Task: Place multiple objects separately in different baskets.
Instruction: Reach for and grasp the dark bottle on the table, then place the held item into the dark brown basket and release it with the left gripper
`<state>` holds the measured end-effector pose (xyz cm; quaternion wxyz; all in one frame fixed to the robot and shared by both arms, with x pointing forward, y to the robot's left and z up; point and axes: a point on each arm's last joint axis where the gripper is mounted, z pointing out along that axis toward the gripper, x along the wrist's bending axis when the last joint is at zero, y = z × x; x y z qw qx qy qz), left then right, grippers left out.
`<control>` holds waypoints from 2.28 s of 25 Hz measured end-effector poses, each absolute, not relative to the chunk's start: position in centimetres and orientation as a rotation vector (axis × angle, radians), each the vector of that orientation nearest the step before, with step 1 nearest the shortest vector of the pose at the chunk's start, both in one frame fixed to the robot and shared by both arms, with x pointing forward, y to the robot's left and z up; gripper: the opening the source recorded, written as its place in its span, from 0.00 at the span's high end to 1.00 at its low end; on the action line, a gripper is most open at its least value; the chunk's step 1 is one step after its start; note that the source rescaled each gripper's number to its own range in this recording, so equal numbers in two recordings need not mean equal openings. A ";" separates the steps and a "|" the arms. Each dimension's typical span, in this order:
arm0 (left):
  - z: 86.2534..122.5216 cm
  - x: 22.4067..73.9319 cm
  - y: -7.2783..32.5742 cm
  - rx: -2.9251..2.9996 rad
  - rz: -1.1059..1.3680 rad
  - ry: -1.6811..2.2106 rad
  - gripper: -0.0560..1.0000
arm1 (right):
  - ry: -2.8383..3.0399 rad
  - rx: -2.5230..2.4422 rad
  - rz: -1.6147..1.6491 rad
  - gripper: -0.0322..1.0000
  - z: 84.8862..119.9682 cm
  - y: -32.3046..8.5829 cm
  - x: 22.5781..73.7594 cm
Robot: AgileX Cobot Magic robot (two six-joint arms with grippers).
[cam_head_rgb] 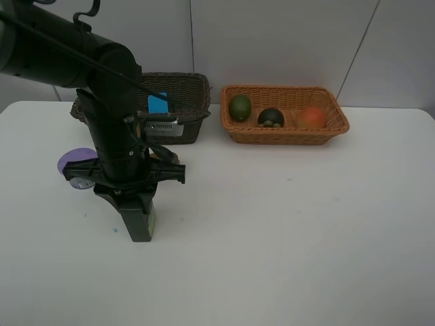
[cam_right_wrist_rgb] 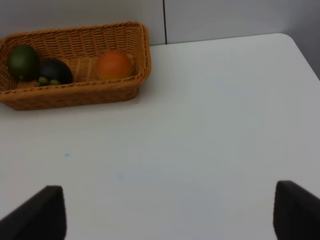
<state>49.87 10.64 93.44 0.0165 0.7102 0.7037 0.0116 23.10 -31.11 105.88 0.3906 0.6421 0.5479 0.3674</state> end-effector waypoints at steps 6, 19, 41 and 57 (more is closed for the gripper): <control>93.4 49.9 10.7 2.206 0.035 2.191 0.92 | 1.392 1.631 0.933 0.00 105.9 -31.1 23.1; 94.0 49.7 10.8 2.205 0.021 2.186 0.92 | 1.392 1.631 0.933 0.00 105.9 -31.1 23.1; 111.9 58.3 16.5 1.808 0.650 1.679 0.92 | 1.392 1.631 0.933 0.00 105.9 -31.1 23.1; 99.8 67.0 21.8 1.815 0.653 1.864 0.92 | 1.392 1.631 0.933 0.00 105.9 -31.1 23.1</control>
